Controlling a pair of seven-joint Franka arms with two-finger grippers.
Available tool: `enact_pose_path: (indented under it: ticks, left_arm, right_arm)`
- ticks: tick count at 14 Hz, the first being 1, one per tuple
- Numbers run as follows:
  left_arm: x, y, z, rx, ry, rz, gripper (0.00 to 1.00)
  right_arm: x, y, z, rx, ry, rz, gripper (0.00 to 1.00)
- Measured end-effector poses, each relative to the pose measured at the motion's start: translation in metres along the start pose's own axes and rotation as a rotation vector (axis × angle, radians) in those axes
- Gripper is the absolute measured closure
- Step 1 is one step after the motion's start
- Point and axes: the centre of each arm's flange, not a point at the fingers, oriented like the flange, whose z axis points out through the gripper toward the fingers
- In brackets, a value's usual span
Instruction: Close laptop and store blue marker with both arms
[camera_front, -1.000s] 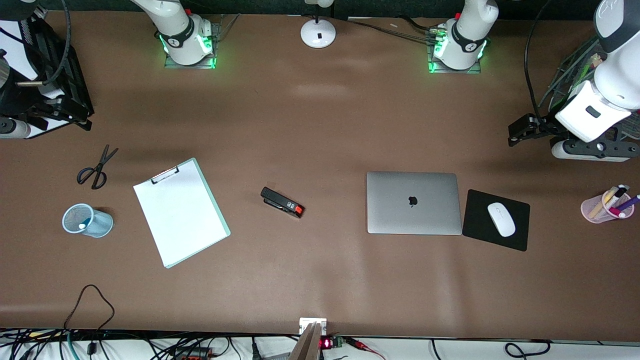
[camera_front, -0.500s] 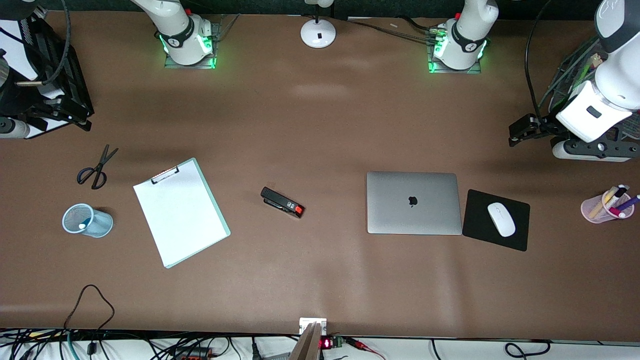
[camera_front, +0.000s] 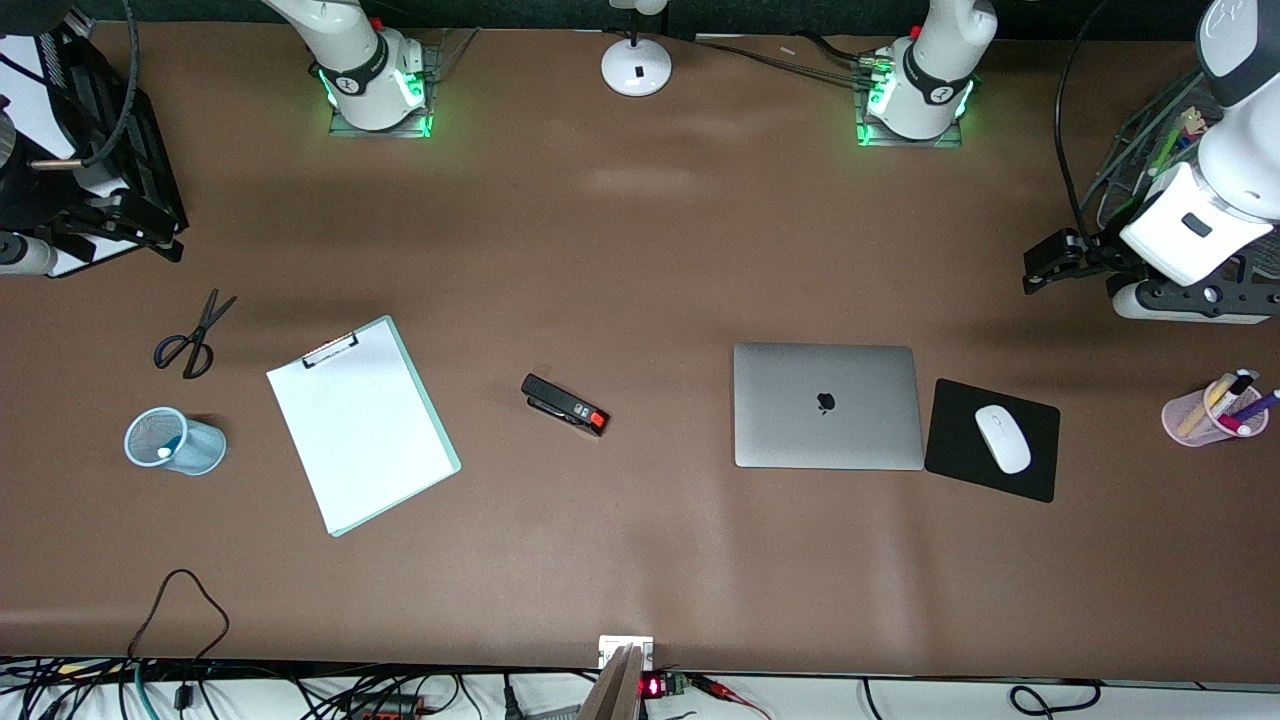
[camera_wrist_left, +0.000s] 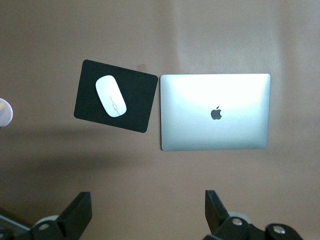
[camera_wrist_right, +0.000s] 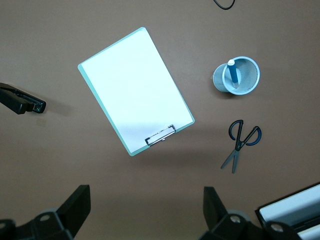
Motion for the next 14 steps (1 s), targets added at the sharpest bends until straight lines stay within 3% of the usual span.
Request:
enact_pose_path:
  ticks: [14]
  left_arm:
    - [-0.0005, 0.0008, 0.0004, 0.0, -0.004, 0.002, 0.0]
  right_arm:
    - [0.0003, -0.0073, -0.0029, 0.0, 0.006, -0.013, 0.0]
